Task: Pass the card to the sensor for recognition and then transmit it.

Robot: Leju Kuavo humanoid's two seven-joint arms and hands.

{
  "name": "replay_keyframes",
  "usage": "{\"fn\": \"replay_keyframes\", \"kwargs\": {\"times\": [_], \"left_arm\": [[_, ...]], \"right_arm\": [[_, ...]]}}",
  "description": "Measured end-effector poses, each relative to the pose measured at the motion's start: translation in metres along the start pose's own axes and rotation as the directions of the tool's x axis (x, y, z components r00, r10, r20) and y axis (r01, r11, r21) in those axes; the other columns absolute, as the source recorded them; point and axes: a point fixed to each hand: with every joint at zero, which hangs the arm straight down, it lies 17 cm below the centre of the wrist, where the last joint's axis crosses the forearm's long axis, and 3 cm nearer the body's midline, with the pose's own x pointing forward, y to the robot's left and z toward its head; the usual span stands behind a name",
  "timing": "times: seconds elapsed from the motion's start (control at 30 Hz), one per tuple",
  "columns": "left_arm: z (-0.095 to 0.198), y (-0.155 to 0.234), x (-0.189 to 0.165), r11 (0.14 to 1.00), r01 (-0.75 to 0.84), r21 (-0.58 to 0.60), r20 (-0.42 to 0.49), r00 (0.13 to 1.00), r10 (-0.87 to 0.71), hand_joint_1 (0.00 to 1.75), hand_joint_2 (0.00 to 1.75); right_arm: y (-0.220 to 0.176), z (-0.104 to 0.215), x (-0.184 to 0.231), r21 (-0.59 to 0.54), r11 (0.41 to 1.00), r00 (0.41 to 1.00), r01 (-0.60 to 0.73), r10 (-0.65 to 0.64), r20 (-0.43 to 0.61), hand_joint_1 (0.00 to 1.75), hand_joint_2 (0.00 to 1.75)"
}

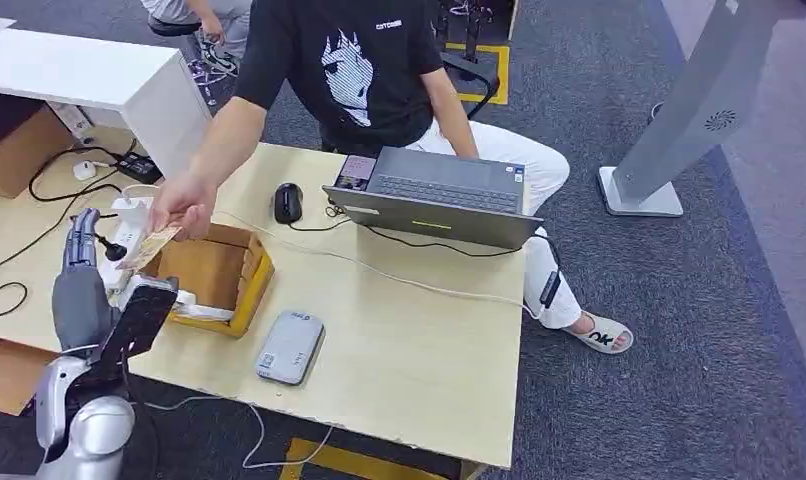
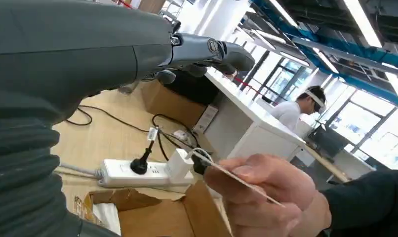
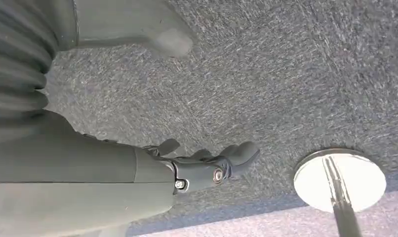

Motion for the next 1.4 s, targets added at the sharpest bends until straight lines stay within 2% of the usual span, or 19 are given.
{"fn": "replay_keyframes", "kwargs": {"times": [0.17, 0.33, 0.37, 0.4, 0.43, 0.47, 0.63, 0.97, 1.4], "left_arm": [[0.001, -0.008, 0.003, 1.000, 0.002, -0.016, 0.006, 1.000, -0.001, 0.00, 1.75], [0.006, -0.021, 0.021, 0.999, 0.000, -0.038, 0.043, 0.999, 0.001, 0.00, 1.75], [0.007, -0.023, 0.024, 0.999, -0.001, -0.042, 0.048, 0.999, 0.003, 0.07, 1.75], [0.008, -0.025, 0.027, 0.999, -0.003, -0.045, 0.053, 0.999, 0.005, 0.61, 1.75], [0.008, -0.026, 0.029, 0.999, -0.005, -0.048, 0.057, 0.998, 0.008, 1.69, 1.75], [0.010, -0.028, 0.032, 0.999, -0.009, -0.050, 0.062, 0.998, 0.012, 1.75, 1.75], [0.016, -0.033, 0.039, 0.997, -0.016, -0.070, 0.079, 0.997, 0.022, 1.75, 1.75], [0.022, -0.039, 0.058, 0.995, -0.031, -0.100, 0.126, 0.991, 0.044, 1.75, 1.75], [0.027, -0.043, 0.066, 0.992, -0.037, -0.121, 0.141, 0.988, 0.054, 1.75, 1.75]], "right_arm": [[0.000, -0.002, 0.001, 0.004, 1.000, 1.000, -0.015, 0.015, 0.012, 0.00, 1.75], [0.005, -0.003, 0.007, 0.011, 0.999, 0.998, -0.047, 0.047, 0.042, 0.00, 1.75], [0.005, -0.003, 0.007, 0.011, 0.999, 0.998, -0.048, 0.047, 0.042, 0.00, 1.75], [0.006, -0.003, 0.006, 0.011, 0.999, 0.998, -0.051, 0.050, 0.040, 0.00, 1.75], [0.006, -0.003, 0.004, 0.011, 0.998, 0.998, -0.055, 0.055, 0.033, 0.00, 1.75], [0.006, -0.003, 0.002, 0.010, 0.998, 0.998, -0.057, 0.057, 0.025, 0.00, 1.75], [0.008, -0.002, -0.006, 0.016, 0.998, 0.998, -0.055, 0.055, -0.005, 0.00, 1.75], [0.013, -0.005, -0.001, 0.025, 0.995, 0.995, -0.093, 0.092, 0.025, 0.00, 1.75], [0.015, -0.010, -0.003, 0.028, 0.994, 0.994, -0.107, 0.107, 0.024, 0.00, 1.75]]}}
